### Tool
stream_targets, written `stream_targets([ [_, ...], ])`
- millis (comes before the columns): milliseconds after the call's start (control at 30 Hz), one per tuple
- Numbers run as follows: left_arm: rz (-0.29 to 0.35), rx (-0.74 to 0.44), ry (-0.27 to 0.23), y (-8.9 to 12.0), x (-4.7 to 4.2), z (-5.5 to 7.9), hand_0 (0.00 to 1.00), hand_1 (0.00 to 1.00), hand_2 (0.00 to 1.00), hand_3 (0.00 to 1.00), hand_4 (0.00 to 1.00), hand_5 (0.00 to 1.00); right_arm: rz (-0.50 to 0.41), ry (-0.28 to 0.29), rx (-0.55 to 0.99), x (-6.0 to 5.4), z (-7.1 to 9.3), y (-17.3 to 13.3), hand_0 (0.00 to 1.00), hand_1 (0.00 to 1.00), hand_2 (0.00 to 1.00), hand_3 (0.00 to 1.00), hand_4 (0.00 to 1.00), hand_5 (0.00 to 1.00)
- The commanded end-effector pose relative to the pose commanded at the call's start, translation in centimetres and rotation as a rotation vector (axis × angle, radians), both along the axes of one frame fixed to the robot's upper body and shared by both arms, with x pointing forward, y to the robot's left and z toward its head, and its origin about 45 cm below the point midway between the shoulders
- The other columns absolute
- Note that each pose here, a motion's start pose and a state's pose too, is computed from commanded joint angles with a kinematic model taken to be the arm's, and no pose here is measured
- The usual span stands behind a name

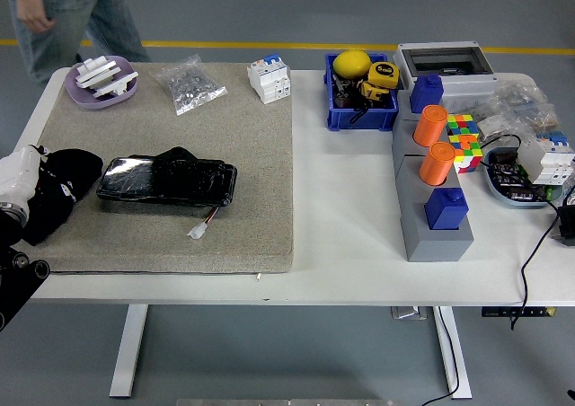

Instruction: Pick the rag up,wipe the panel,place it on the desk

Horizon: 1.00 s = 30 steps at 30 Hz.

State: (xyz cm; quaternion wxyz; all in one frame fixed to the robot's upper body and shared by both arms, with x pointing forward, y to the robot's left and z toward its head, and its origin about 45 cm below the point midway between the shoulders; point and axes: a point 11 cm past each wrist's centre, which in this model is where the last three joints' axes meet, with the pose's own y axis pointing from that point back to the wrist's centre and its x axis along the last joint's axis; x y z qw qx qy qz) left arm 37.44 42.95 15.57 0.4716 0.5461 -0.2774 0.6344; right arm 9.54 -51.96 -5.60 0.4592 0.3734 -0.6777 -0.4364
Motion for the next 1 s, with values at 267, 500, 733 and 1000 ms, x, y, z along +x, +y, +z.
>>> stream_targets([
  [267, -0.008, -0.006, -0.011, -0.4, 0.2, 0.6, 0.502, 0.672, 0.549, 0.579, 0.809, 0.002, -0.002, -0.002, -0.002, 0.1, 0.0, 0.0, 0.709, 0.538, 0.643, 0.634, 0.998, 0.574],
  [500, -0.015, -0.027, -0.011, -0.9, 0.36, 1.0, 0.501, 0.683, 0.553, 0.574, 0.838, 0.006, -0.003, -0.001, -0.006, 0.0, 0.0, -0.1, 0.708, 0.535, 0.642, 0.632, 0.998, 0.572],
  [733, -0.008, -0.039, 0.002, -0.8, 0.36, 1.1, 0.499, 0.684, 0.554, 0.577, 0.82, 0.002, -0.004, -0.002, -0.007, -0.1, 0.0, -0.1, 0.71, 0.534, 0.642, 0.632, 0.998, 0.571],
  [1000, -0.007, -0.06, 0.003, -0.7, 0.22, 1.7, 0.495, 0.684, 0.559, 0.57, 0.84, 0.014, -0.007, 0.0, -0.011, -0.2, 0.1, -0.3, 0.711, 0.53, 0.641, 0.631, 0.998, 0.566],
])
